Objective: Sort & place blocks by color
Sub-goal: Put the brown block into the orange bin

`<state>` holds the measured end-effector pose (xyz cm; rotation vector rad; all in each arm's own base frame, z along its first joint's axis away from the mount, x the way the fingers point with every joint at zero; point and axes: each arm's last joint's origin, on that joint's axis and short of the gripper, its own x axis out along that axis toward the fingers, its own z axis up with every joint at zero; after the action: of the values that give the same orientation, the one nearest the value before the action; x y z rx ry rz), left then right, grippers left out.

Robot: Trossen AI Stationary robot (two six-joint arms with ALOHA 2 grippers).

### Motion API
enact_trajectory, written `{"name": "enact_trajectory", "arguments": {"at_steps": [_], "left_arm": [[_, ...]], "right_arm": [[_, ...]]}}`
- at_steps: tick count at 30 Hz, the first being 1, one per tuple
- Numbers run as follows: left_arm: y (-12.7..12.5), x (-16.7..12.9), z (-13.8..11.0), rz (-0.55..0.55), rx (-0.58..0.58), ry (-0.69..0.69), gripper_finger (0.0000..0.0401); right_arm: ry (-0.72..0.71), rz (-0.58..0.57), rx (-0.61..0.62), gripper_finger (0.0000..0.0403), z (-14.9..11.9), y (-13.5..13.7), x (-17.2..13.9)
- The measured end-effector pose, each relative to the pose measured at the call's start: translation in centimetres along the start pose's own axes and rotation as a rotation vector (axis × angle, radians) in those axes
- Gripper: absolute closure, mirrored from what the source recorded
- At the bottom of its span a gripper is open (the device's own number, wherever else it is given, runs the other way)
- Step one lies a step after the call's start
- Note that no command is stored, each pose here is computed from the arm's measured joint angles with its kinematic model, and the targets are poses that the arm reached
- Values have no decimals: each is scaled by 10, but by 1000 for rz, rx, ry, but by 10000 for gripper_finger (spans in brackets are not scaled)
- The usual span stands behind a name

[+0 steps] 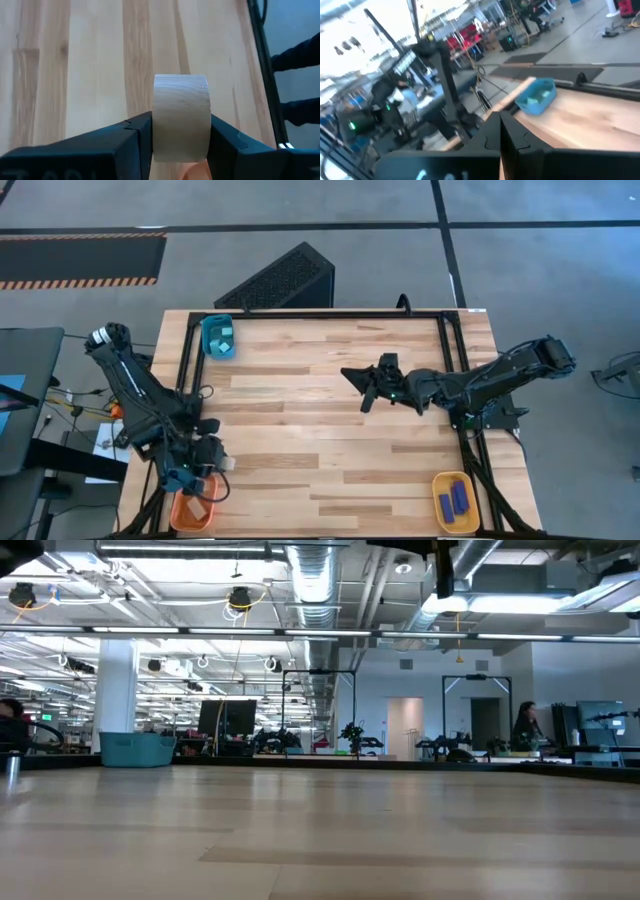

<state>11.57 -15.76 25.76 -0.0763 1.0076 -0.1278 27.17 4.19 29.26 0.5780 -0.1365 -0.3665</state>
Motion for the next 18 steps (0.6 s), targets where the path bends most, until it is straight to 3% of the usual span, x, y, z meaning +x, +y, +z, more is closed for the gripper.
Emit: {"name": "enact_trajectory", "arguments": {"at_steps": [5, 12, 18], "left_arm": [[0, 0, 0, 3, 28, -8, 286], [-20, -10, -19, -149, -20, 77, 291], [-34, -10, -33, -176, -48, 117, 287]], "right_arm": [[-30, 2, 13, 392, 5, -1, 2], [-39, -1, 5, 392, 9, -6, 6], [-42, -8, 2, 392, 10, -8, 7]]}}
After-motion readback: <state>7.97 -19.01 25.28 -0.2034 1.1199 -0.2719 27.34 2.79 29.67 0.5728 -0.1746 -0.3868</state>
